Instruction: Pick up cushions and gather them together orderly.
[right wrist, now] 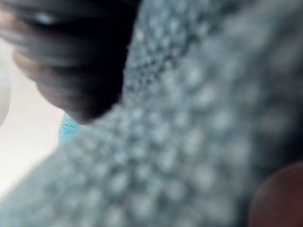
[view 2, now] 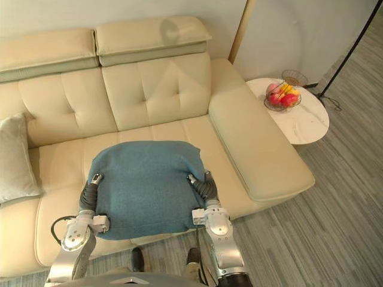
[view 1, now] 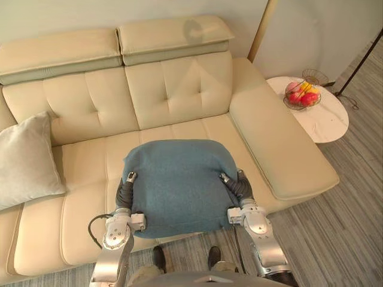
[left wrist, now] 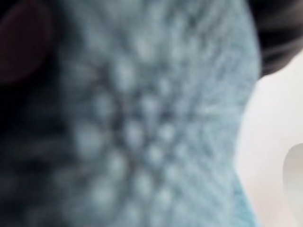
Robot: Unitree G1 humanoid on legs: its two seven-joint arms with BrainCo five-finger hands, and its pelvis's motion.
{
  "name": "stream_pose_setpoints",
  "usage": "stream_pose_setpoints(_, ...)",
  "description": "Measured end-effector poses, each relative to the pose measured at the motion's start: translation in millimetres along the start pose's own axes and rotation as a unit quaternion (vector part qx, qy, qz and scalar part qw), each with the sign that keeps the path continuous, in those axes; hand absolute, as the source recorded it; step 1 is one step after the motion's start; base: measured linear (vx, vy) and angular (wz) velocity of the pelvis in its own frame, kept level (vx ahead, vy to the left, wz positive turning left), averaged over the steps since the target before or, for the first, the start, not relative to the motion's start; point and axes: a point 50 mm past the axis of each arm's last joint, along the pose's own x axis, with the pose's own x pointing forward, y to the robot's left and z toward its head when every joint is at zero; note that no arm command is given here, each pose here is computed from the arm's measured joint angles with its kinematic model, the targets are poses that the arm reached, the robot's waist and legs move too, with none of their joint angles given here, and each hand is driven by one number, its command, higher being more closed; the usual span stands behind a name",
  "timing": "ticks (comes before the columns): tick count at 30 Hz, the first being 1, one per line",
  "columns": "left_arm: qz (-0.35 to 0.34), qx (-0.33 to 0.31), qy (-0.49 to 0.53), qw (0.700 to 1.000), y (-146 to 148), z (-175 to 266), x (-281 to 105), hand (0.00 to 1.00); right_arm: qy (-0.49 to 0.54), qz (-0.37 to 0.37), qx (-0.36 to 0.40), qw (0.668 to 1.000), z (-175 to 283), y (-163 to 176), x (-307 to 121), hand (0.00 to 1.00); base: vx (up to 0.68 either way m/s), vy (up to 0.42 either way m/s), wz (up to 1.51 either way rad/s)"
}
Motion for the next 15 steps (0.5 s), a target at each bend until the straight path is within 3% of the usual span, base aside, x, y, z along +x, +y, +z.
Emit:
stream_pose_setpoints(4,0.011,0.019,-0.038,0.999,-4,20,30,1.00,-0.023,-0.014,-0.002,1.000,15,4,31,1.00,-0.07,0.013,-0.03)
stream_pose_setpoints(9,0.046,0.011,-0.160,0.986,-14,89,68,1.00,-0.152,-0.064,0.023,0.986,92,11,68,1.00,-0.12,-0.003,-0.07)
stream_pose_setpoints(12,0.069,0.003,-0.255,0.964,-21,148,84,1.00,-0.252,-0.108,0.040,0.961,154,11,79,1.00,-0.10,-0.032,0.12)
stream_pose_setpoints(15,0.087,-0.020,-0.354,0.931,-30,212,88,1.00,-0.363,-0.167,0.061,0.915,221,8,74,1.00,-0.06,-0.056,0.15)
